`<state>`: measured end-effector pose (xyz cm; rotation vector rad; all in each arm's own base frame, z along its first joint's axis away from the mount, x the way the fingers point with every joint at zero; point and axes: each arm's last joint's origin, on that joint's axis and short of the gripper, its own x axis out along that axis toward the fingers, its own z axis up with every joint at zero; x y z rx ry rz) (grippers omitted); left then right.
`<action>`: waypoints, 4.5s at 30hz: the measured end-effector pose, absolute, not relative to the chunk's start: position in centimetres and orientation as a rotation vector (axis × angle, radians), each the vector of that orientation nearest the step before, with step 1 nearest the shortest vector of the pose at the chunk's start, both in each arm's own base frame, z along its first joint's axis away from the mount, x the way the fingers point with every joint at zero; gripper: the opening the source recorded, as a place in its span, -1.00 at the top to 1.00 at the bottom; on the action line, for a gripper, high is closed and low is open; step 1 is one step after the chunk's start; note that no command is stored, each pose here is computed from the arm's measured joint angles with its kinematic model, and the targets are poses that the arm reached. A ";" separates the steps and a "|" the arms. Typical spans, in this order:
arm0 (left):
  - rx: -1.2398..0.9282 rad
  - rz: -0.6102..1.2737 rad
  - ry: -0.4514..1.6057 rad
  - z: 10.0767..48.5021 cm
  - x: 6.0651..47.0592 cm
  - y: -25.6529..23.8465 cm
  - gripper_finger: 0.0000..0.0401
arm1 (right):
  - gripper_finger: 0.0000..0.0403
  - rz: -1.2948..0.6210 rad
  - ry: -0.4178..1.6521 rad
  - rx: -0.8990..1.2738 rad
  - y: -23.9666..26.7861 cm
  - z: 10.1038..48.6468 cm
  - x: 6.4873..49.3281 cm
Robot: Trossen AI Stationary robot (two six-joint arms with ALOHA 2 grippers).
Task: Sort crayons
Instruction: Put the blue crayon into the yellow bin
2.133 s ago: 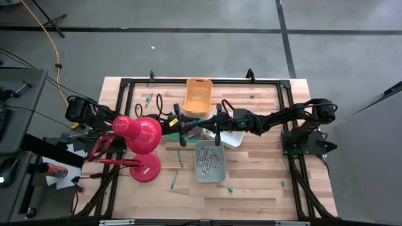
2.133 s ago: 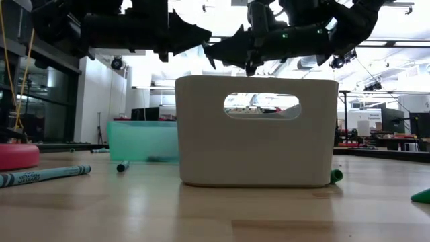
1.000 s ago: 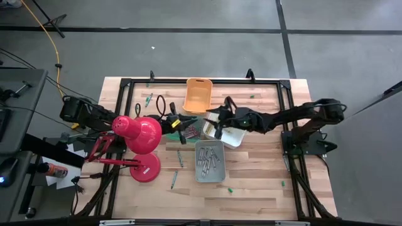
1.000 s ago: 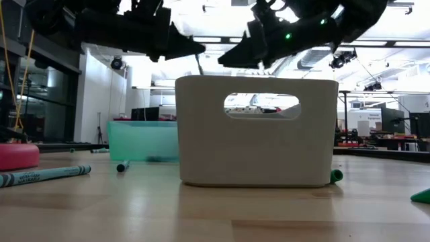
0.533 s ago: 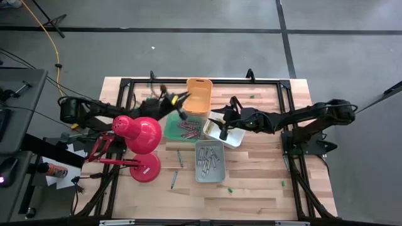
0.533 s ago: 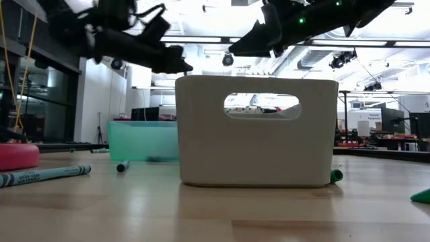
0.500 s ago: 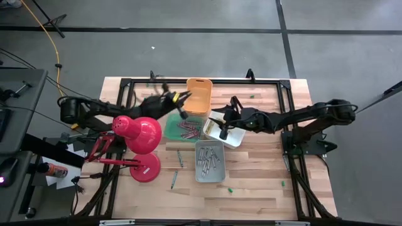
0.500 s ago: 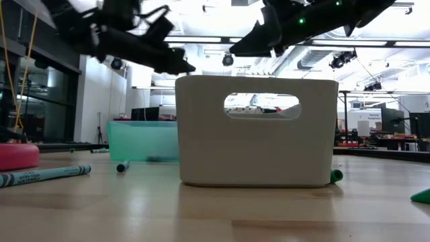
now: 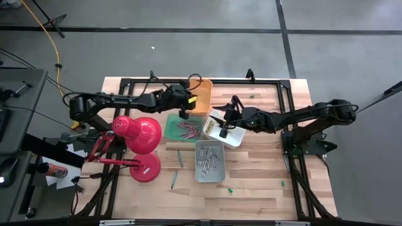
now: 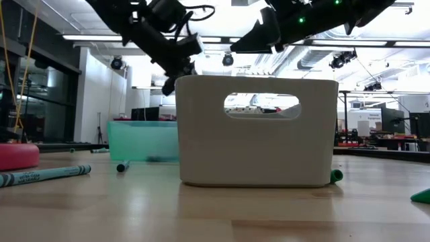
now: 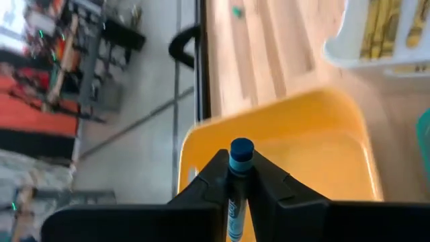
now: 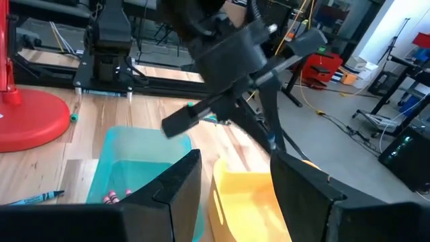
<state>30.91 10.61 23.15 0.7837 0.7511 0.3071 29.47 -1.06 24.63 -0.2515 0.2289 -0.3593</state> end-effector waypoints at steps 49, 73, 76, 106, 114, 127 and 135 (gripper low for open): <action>-0.462 1.144 1.225 18.5 19.2 19.1 0.32 | 0.15 -0.411 0.280 -0.206 -1.6 24.1 29.3; -0.736 1.215 1.148 15.2 16.5 24.0 0.31 | 0.15 -0.409 0.297 -0.208 -1.6 23.9 29.2; -0.740 1.221 1.145 15.2 16.4 24.1 0.31 | 0.15 -0.410 0.297 -0.208 -1.6 23.9 29.2; -0.734 1.052 1.428 13.7 16.6 22.7 0.50 | 0.15 -0.411 0.292 -0.182 -1.6 23.9 29.2; -0.713 1.048 1.409 13.3 16.9 22.5 0.67 | 0.15 -0.407 0.287 -0.162 -1.6 23.9 29.3; -0.582 1.007 1.478 14.8 16.8 21.4 0.99 | 0.15 -0.406 0.285 -0.162 -1.6 24.0 29.3; -0.424 0.963 1.121 21.9 17.0 18.1 1.00 | 0.15 -0.406 0.283 -0.162 -1.6 24.0 29.3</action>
